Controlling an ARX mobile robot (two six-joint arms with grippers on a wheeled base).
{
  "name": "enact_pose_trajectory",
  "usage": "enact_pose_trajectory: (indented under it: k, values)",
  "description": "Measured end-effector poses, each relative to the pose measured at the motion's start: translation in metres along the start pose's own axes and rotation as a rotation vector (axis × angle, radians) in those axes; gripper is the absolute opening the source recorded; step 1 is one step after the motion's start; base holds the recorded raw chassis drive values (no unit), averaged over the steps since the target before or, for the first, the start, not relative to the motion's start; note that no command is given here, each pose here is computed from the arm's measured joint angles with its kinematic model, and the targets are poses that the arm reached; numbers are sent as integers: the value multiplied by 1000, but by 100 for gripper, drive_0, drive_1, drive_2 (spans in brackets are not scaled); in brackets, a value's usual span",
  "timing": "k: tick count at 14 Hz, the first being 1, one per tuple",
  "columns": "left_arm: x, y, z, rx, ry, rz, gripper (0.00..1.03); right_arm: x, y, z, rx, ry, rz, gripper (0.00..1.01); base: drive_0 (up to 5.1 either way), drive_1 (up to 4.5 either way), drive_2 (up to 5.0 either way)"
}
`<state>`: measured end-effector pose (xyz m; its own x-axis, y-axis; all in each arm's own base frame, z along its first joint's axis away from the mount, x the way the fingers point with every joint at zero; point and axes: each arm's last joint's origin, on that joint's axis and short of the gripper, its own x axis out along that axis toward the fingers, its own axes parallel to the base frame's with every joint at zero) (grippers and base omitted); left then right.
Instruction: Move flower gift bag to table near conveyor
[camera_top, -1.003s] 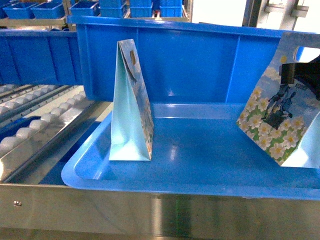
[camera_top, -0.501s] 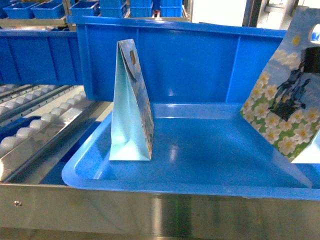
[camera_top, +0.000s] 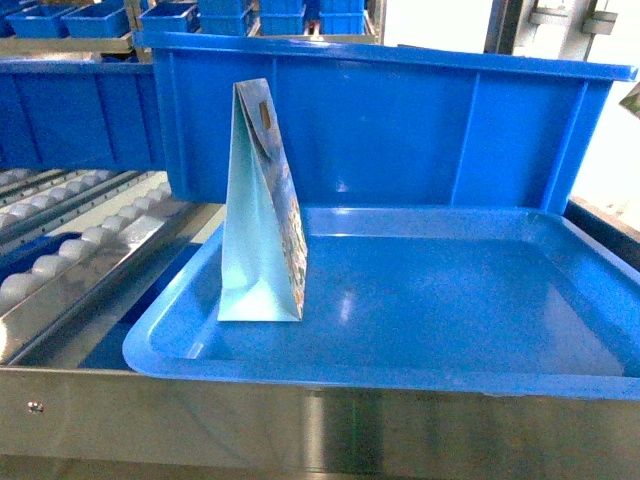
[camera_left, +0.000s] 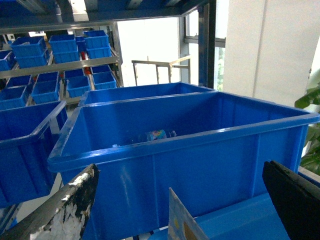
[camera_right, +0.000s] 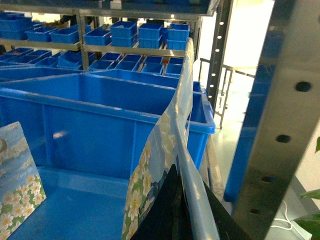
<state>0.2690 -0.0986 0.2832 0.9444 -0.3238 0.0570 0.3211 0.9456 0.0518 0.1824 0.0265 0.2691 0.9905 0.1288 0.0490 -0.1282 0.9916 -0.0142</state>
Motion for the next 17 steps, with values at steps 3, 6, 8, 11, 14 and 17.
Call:
enact_pose_trajectory:
  k: [3,6,8,11,14,17]
  values:
    - [0,0,0,0,0,0,98,-41,-21,1,23,-58,-51,2,0,0,0]
    - [0,0,0,0,0,0,98,-77,-27,-15,39,-66,-106,2,0,0,0]
    - [0,0,0,0,0,0,98,-87,-24,-25,38,-72,-108,2,0,0,0]
    - [0,0,0,0,0,0,98,-89,-21,-30,36,-49,-109,2,0,0,0]
    - [6,-5,3,-2,6,-8,98,-89,-21,-30,29,-46,-112,2,0,0,0]
    - [26,-25,-6,-4,72,-50,98,-89,-21,-30,29,-46,-112,2,0,0,0]
